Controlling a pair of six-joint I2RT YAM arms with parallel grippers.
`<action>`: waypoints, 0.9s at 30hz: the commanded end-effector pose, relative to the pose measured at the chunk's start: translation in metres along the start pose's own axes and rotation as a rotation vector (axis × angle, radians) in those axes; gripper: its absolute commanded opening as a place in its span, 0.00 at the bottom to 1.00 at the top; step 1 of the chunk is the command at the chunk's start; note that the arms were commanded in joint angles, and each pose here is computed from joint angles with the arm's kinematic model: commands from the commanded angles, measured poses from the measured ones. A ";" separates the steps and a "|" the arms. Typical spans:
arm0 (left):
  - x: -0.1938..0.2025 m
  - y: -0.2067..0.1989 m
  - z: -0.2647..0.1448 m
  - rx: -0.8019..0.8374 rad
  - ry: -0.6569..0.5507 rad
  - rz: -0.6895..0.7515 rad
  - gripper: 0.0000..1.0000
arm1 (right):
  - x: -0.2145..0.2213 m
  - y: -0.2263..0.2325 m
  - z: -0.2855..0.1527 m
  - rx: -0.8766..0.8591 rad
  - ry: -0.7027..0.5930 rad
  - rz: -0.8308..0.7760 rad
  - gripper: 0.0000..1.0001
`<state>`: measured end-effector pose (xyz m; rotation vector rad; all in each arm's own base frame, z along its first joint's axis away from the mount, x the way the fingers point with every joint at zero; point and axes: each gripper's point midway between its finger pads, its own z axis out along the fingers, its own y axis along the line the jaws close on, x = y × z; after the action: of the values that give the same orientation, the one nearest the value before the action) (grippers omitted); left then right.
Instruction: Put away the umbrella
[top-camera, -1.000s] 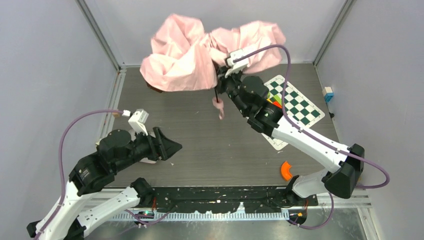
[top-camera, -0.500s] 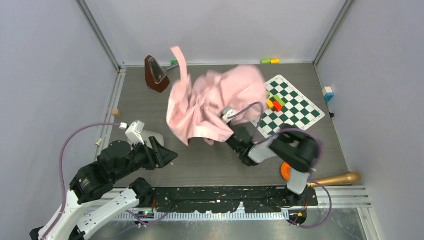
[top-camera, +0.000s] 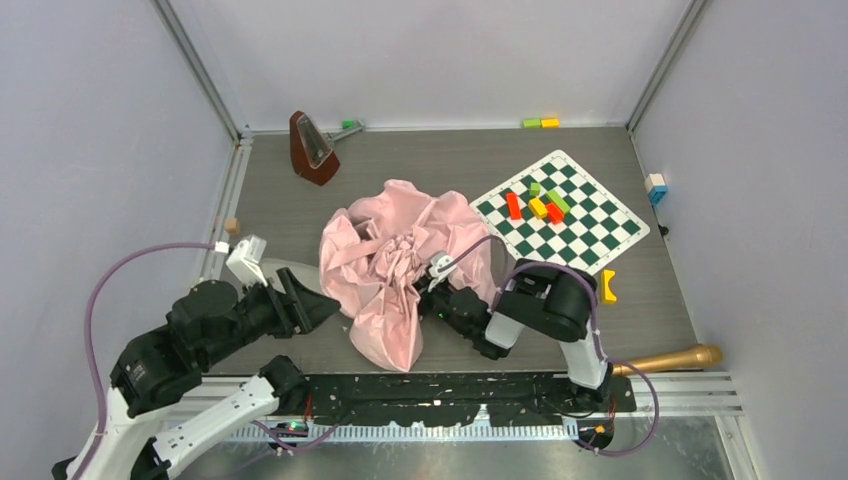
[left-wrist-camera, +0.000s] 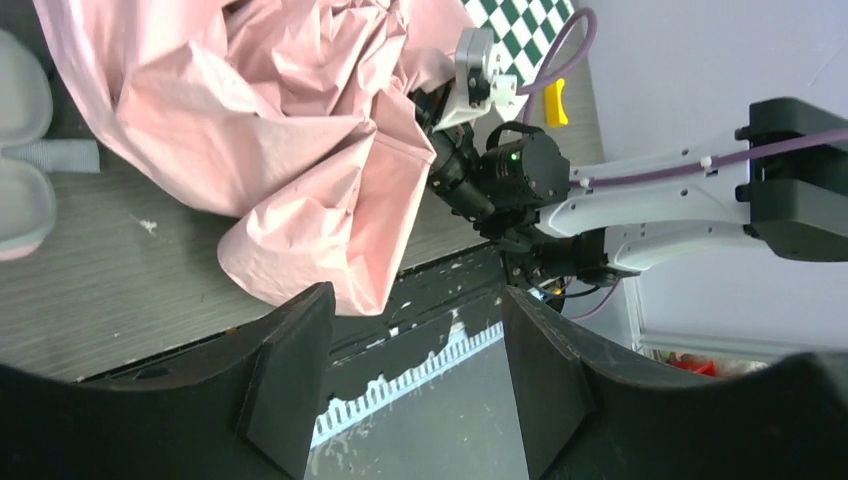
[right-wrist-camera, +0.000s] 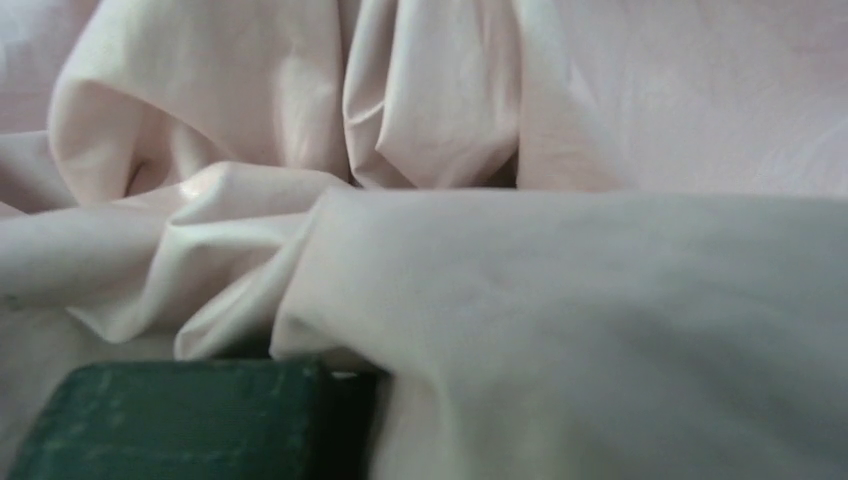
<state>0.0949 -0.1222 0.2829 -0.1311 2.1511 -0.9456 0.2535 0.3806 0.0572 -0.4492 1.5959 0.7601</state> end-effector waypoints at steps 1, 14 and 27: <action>-0.023 -0.014 -0.003 -0.035 -0.015 0.069 0.65 | -0.119 0.017 -0.008 -0.064 -0.295 0.014 0.05; -0.081 -0.073 0.018 -0.023 0.010 0.156 0.71 | -0.166 0.003 -0.060 0.173 0.290 0.013 0.05; -0.076 -0.084 0.055 0.049 0.138 0.061 0.71 | -0.144 -0.002 -0.143 0.265 0.871 0.001 0.05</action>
<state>0.1691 -0.1669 0.3650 -0.0472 2.2195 -0.8889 0.1873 0.2772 0.1999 -0.6045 2.3746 0.3827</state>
